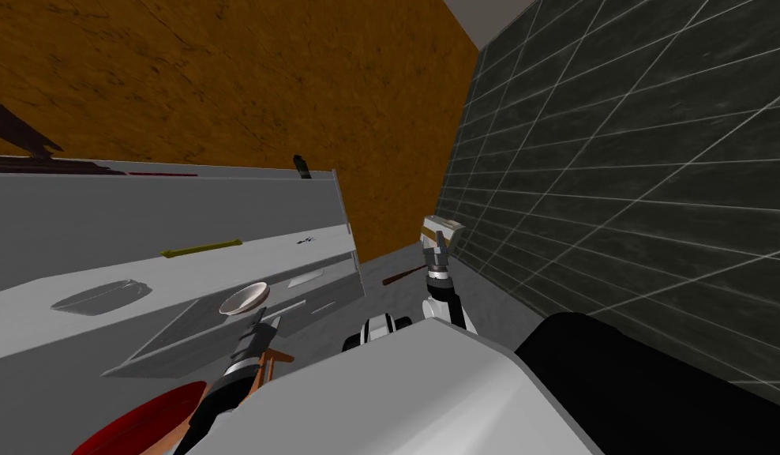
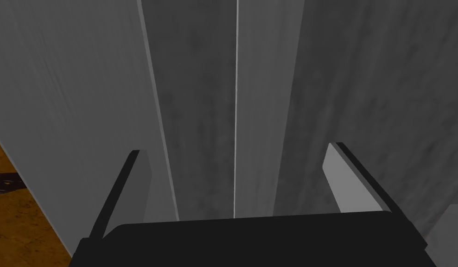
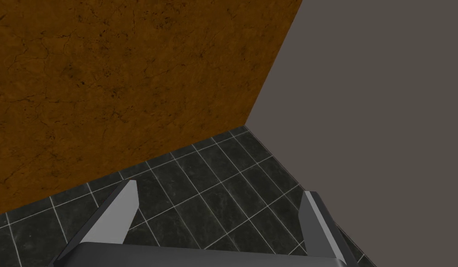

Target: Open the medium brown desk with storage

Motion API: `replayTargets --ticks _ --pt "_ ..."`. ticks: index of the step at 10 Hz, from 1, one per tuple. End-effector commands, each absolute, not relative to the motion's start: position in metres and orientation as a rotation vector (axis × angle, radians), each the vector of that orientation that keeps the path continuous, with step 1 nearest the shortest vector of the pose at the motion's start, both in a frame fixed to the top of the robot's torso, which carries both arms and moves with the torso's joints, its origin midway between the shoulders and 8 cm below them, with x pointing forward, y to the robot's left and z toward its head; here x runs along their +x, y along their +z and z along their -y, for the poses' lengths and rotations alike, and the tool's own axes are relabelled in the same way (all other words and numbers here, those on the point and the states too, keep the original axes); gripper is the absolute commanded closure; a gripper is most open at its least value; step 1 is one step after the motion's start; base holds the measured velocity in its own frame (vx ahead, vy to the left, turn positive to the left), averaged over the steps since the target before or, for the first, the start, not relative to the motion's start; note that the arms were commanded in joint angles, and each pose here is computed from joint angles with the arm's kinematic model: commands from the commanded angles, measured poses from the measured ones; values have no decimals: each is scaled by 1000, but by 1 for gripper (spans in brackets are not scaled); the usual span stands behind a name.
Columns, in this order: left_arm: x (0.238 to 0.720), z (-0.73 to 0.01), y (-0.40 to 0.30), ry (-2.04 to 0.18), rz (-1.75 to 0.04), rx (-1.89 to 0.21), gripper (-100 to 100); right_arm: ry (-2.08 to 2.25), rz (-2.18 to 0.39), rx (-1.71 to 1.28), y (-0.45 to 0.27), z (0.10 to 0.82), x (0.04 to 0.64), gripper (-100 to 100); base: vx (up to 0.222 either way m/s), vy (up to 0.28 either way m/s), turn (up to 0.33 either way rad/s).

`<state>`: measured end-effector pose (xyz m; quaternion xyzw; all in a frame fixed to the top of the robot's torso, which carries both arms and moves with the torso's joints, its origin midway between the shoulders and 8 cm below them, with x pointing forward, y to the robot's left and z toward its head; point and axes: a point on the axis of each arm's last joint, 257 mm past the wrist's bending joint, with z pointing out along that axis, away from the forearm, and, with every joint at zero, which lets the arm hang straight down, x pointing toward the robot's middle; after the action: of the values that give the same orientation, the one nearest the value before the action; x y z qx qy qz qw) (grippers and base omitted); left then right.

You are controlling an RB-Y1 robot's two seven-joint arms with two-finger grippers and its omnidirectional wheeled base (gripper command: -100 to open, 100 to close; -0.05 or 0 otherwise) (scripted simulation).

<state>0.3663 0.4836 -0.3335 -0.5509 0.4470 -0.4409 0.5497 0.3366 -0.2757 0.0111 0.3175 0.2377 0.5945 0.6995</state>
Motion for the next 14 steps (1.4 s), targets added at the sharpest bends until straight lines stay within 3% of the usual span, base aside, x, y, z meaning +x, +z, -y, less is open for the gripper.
replayTargets --ticks 1,7,8,9,14 --pt "373 -512 -326 -1019 -1033 -1318 -100 1324 -530 707 11 276 337 0 -91 -64 -109" --pt "379 -600 -288 -940 -931 -1362 -100 1324 -530 707 11 276 337 0 -111 -75 -196" --pt "377 -589 -297 -943 -949 -1368 -100 1324 -530 707 11 276 337 0 -43 -35 -17" --pt "376 -590 -299 -938 -949 -1376 0 1324 -530 707 11 276 337 0 -8 -5 5" --pt "373 -590 -305 -932 -954 -1389 0 1324 -530 707 11 276 337 0 0 0 0"
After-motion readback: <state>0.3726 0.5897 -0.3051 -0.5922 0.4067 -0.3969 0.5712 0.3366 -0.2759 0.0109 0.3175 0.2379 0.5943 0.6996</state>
